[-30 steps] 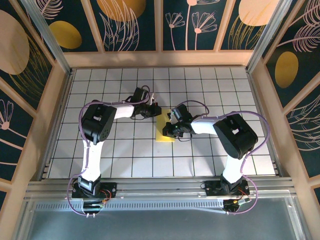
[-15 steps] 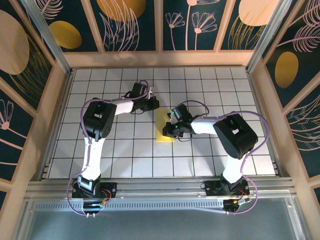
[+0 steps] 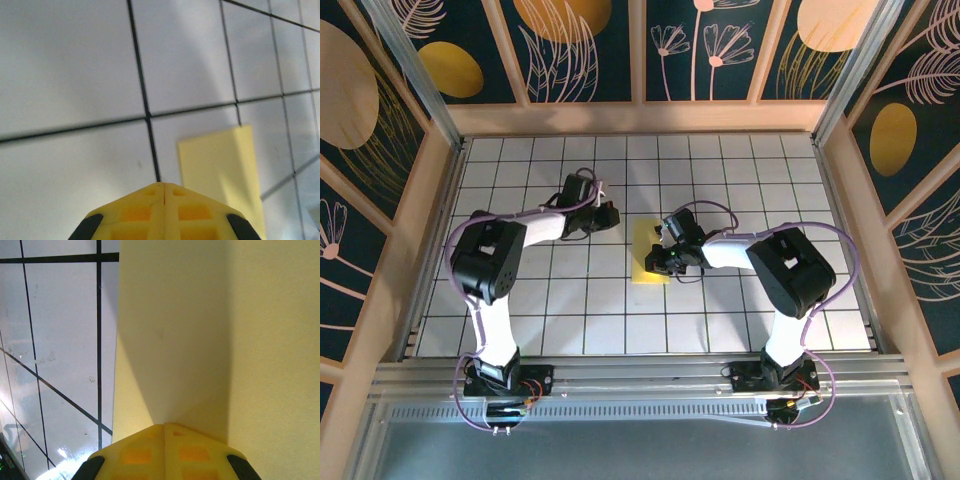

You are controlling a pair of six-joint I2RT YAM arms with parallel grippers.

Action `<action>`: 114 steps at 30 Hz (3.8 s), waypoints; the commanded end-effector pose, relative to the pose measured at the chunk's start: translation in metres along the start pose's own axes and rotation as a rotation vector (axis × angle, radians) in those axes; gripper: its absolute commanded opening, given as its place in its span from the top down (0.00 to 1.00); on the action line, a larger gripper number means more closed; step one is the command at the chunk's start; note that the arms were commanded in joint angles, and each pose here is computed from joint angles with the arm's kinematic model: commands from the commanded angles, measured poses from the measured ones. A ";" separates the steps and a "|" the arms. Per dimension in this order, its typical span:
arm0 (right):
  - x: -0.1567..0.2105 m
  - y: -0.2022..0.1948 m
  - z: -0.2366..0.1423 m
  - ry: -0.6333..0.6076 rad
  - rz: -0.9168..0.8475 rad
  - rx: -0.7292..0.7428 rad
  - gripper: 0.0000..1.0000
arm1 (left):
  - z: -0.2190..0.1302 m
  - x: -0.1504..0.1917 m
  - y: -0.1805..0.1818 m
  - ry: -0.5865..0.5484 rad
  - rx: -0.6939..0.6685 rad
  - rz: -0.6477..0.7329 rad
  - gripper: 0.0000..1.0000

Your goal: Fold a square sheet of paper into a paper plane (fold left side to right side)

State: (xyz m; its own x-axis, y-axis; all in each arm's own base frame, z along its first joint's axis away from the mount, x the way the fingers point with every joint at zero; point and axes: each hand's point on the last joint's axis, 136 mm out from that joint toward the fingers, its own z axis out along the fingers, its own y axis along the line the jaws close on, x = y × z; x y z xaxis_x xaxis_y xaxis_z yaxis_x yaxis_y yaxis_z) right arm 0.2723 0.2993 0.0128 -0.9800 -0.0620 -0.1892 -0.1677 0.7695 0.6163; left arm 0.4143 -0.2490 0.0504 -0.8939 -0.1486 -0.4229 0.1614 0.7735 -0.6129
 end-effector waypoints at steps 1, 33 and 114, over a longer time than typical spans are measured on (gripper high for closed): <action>0.053 -0.068 0.007 0.149 0.095 0.246 1.00 | -0.003 0.028 -0.030 0.050 0.087 -0.002 1.00; -0.005 0.012 -0.031 0.033 0.005 0.038 0.85 | 0.033 0.082 -0.005 0.161 -0.089 -0.026 1.00; 0.023 -0.024 -0.054 0.081 0.148 0.047 0.61 | 0.031 0.083 -0.029 0.172 -0.003 -0.028 1.00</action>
State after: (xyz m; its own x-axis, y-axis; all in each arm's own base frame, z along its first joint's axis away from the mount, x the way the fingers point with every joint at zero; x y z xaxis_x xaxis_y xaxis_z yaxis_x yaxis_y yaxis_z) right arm 0.2427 0.2476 0.0250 -0.9998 0.0181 0.0014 0.0152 0.7898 0.6131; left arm 0.3667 -0.3004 0.0155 -0.9347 -0.0929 -0.3431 0.1471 0.7776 -0.6113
